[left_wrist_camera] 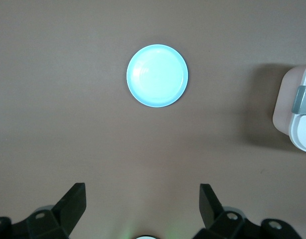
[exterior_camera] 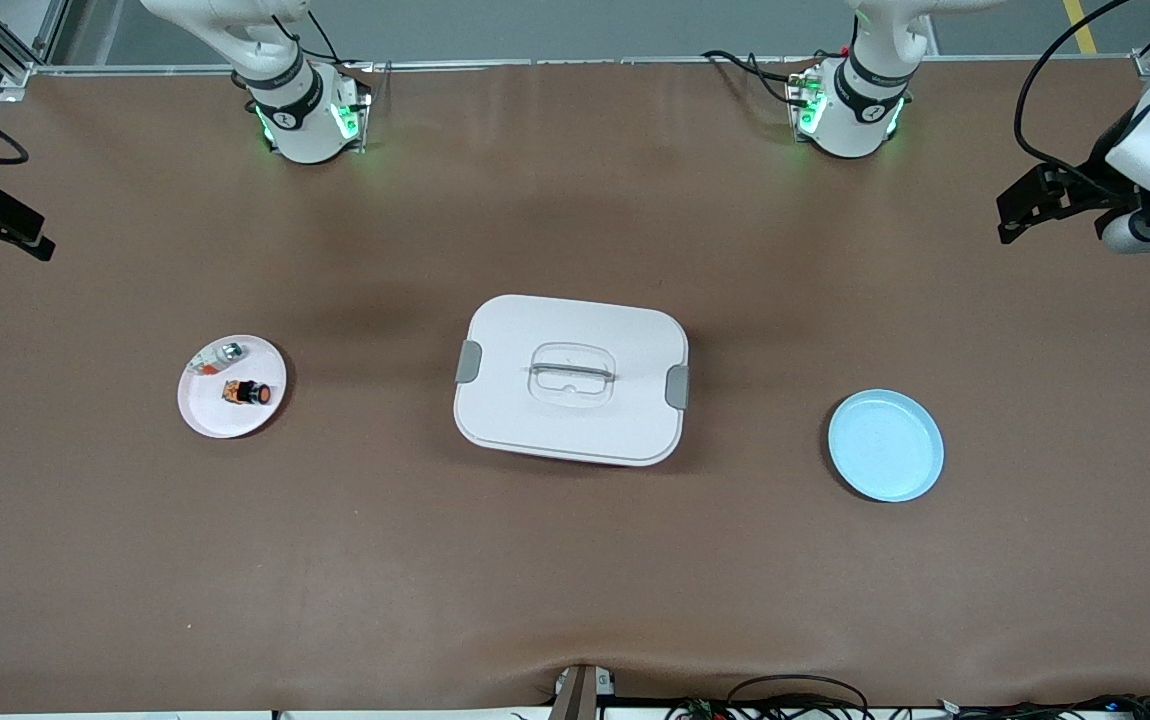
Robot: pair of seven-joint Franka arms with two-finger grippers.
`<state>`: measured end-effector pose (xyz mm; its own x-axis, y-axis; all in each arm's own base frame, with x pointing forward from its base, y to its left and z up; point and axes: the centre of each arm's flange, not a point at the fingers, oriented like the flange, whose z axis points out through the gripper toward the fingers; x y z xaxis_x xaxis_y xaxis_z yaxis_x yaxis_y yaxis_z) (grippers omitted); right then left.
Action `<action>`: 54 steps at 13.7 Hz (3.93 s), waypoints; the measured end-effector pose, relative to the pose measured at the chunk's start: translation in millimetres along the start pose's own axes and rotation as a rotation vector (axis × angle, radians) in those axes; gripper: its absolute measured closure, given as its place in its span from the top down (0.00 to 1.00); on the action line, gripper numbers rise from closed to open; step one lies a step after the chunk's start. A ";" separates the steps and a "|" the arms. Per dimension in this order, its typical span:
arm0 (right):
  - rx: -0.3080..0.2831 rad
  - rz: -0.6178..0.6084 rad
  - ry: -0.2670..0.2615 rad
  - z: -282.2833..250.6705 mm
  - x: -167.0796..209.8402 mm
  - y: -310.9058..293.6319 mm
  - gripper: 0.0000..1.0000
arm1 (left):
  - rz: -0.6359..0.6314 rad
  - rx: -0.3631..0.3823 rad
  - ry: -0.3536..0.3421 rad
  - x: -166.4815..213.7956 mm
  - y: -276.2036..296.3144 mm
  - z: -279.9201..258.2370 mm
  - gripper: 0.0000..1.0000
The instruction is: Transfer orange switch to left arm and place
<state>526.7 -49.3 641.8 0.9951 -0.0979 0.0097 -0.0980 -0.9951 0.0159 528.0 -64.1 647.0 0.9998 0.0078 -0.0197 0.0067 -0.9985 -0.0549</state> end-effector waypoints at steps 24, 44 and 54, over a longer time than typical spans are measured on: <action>0.021 -0.007 -0.059 28.1 13.1 0.8 1.00 | -0.004 0.000 0.001 0.4 -2.8 -0.4 1.00; 0.084 0.063 -0.120 324.7 41.2 18.8 1.00 | -0.003 0.000 -0.004 1.3 -2.5 2.1 1.00; 0.073 -0.009 -0.133 415.1 37.2 3.1 1.00 | -0.001 0.000 -0.010 2.8 -1.9 4.9 1.00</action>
<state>566.7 -63.0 227.1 0.9888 -0.0852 -0.1229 -0.0928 -0.9940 -0.0576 530.7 -61.9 642.2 0.9995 0.0093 -0.0292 0.0077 -0.9985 -0.0549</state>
